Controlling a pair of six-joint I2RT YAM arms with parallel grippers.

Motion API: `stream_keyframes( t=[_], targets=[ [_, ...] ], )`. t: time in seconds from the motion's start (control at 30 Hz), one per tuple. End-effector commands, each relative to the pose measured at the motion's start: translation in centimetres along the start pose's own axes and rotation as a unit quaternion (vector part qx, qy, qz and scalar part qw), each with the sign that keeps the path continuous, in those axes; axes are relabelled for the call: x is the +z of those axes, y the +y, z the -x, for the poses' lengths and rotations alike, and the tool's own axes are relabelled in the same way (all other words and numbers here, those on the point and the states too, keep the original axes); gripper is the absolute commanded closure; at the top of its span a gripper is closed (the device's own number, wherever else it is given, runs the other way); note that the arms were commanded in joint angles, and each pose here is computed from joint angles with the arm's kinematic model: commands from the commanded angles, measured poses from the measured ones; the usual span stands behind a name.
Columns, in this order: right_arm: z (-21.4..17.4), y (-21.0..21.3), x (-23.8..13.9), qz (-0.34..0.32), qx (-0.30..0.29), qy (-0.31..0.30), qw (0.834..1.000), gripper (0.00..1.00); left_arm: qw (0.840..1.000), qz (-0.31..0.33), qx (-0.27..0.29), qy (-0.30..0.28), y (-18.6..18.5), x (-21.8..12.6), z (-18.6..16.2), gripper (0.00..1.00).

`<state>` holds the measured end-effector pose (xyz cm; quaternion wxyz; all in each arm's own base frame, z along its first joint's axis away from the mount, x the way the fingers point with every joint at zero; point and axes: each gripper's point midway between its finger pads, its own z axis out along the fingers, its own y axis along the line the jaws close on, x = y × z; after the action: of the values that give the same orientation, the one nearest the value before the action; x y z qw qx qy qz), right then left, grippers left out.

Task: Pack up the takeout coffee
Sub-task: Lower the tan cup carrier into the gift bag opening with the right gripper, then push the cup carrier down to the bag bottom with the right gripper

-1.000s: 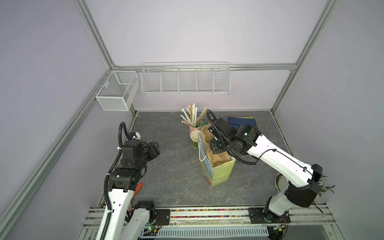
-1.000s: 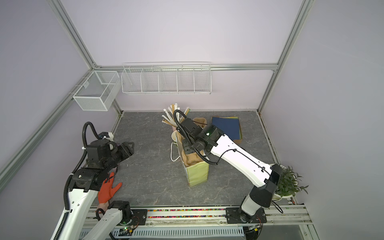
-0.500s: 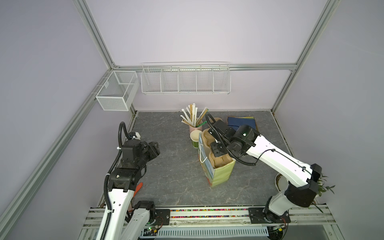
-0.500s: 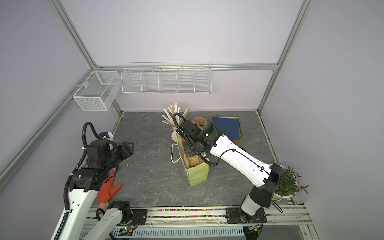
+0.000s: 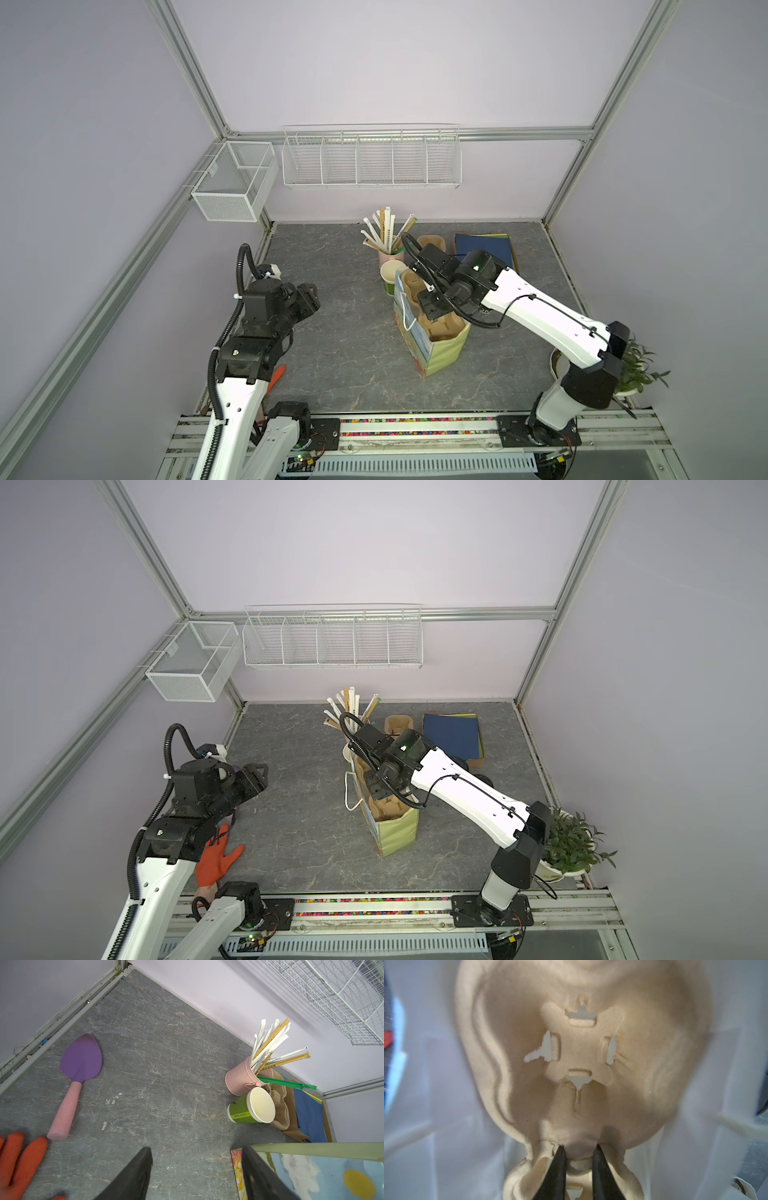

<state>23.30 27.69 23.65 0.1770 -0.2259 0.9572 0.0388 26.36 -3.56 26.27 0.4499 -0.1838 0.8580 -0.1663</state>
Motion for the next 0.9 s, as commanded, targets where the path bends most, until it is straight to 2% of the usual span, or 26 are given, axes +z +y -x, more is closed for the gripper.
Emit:
stream_keyframes(
  t=[0.0,0.33,0.87],
  targets=[
    [-0.7,-0.3,-0.5,-0.012,-0.021,0.026,0.999,0.79,1.000,0.014,0.007,0.010,0.5,0.4,-0.2,0.31],
    [-0.5,0.6,-0.5,0.003,-0.029,0.031,0.999,0.79,1.000,0.014,0.007,0.013,0.5,0.5,-0.3,0.31],
    [-1.2,0.3,1.5,-0.026,-0.033,0.065,0.997,0.77,1.000,0.015,0.007,0.016,0.6,0.6,-0.4,0.31]
  ],
)
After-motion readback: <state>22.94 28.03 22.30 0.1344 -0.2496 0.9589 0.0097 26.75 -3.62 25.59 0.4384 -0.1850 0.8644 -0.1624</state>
